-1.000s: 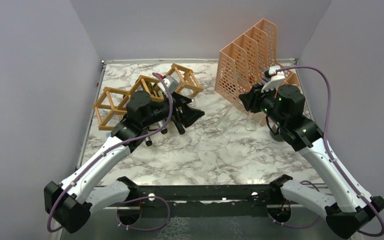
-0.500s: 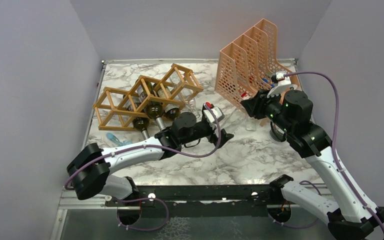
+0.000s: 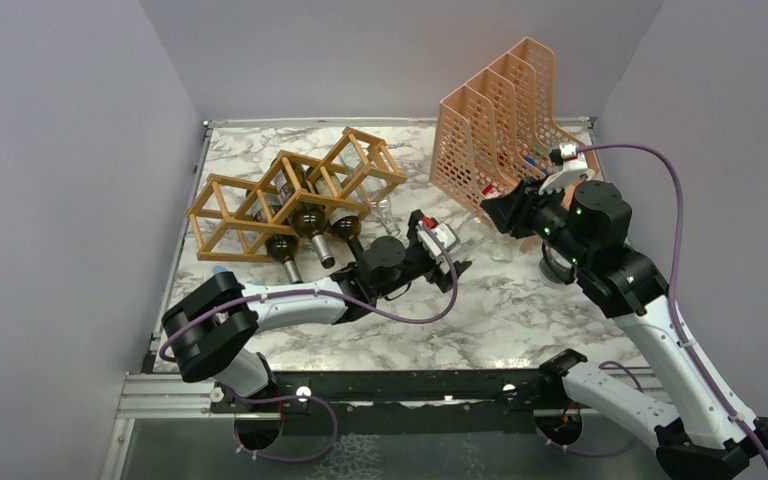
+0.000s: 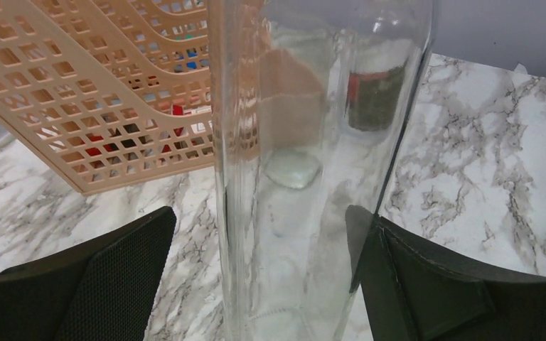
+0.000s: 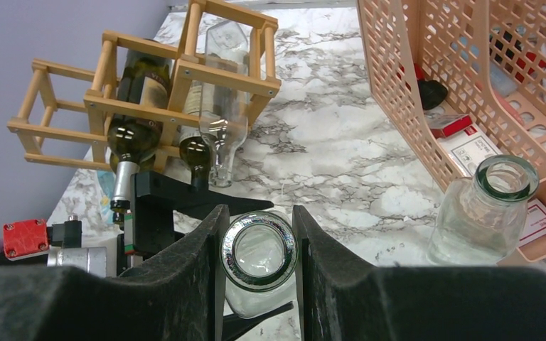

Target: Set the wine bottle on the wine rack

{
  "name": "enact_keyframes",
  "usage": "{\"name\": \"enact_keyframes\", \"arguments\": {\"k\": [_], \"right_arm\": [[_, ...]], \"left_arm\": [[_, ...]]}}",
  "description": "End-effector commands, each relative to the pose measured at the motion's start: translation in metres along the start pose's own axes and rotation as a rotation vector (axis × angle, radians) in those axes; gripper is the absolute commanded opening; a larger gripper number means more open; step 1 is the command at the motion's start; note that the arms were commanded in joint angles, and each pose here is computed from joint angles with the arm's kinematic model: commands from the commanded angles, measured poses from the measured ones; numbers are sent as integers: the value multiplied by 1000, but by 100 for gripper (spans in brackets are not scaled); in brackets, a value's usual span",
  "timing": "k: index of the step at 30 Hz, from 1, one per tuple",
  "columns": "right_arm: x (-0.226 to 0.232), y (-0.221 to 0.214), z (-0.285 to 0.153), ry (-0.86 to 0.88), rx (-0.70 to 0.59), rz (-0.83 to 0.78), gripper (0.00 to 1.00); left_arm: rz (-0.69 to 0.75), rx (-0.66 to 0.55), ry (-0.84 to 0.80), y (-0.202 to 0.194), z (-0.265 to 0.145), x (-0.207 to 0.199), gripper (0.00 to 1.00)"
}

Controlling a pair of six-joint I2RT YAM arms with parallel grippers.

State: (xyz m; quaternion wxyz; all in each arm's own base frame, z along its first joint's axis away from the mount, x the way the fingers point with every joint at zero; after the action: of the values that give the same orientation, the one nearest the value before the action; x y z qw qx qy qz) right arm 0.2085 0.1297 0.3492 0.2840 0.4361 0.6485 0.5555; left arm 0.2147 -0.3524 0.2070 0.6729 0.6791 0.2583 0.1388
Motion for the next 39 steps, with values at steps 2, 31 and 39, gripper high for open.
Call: {"name": "enact_keyframes", "arguments": {"k": [2, 31, 39], "right_arm": [[11, 28, -13, 62, -87, 42, 1], [11, -1, -45, 209, 132, -288, 75], [7, -33, -36, 199, 253, -248, 76]], "left_arm": [[72, -126, 14, 14, 3, 2, 90], [1010, -248, -154, 75, 7, -7, 0], [1098, -259, -190, 90, 9, -13, 0]]}}
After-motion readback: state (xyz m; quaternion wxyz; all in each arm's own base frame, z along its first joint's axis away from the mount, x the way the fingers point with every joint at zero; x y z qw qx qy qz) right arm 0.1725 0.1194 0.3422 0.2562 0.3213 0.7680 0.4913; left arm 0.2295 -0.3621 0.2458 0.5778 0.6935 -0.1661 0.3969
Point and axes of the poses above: each gripper's point midway between its finger pads, its own z axis out along the fingers, its own x axis along the line the jaws close on, y = z × x, the point moved 6 cm from there along -z, back along the fingers, and after that the axes turned 14 degrees about -z, right-handed, at the moved point
